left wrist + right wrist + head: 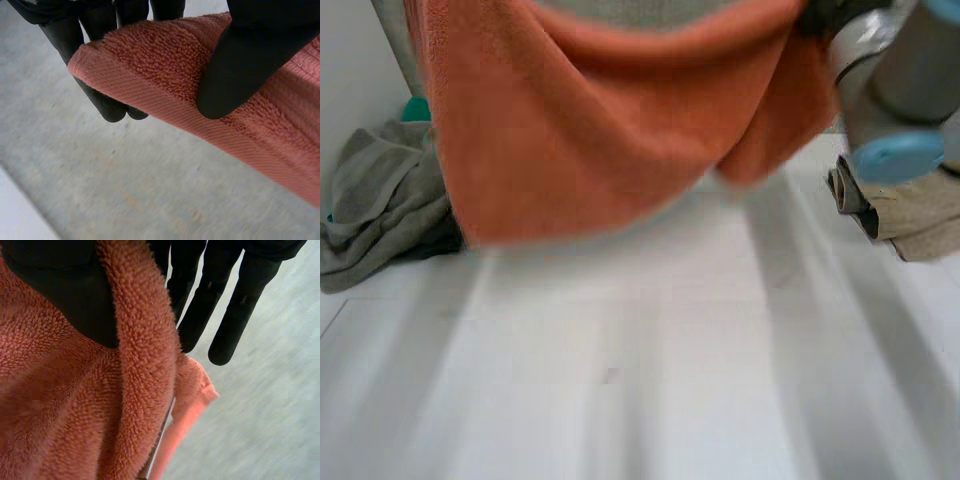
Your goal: Fold the laundry.
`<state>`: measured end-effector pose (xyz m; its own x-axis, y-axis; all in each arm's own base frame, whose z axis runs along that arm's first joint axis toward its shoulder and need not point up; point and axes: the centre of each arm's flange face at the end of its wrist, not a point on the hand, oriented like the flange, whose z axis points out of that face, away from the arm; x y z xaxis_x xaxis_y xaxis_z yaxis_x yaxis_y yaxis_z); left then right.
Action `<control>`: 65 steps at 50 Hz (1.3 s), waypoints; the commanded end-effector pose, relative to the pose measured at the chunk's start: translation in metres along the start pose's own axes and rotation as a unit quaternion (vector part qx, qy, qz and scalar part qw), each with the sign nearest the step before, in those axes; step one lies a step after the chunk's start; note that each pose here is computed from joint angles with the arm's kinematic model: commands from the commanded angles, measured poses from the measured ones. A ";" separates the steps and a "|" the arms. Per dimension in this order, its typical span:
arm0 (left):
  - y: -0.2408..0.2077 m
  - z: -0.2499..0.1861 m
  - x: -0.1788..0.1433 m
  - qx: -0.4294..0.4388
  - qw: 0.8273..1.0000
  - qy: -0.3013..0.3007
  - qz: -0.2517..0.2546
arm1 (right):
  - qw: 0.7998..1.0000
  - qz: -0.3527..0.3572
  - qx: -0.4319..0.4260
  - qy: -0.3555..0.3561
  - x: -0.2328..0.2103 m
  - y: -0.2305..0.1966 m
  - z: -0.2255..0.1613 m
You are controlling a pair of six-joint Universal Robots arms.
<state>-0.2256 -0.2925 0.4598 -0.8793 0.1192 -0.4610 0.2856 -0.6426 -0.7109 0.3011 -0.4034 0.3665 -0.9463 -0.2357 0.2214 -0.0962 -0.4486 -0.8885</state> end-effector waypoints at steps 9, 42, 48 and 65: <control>0.112 -0.003 0.063 -0.145 0.989 0.037 0.012 | 0.988 -0.008 -0.132 -0.084 0.008 0.055 -0.060; 0.243 -0.130 0.127 -0.426 0.873 0.239 0.000 | 0.876 -0.006 -0.456 -0.156 0.016 0.154 -0.166; 0.252 -0.132 0.125 -0.445 0.864 0.234 -0.017 | 0.879 0.011 -0.456 -0.137 0.019 0.154 -0.164; 0.257 -0.125 0.121 -0.437 0.873 0.217 -0.022 | 0.880 -0.039 -0.452 -0.139 0.025 0.155 -0.159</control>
<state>-0.2115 -0.3454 0.1485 -0.7161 0.5424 -0.4393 0.6123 0.1862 -0.7684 0.2169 -0.3426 0.1590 -0.8116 -0.5118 0.2817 -0.5030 0.3671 -0.7824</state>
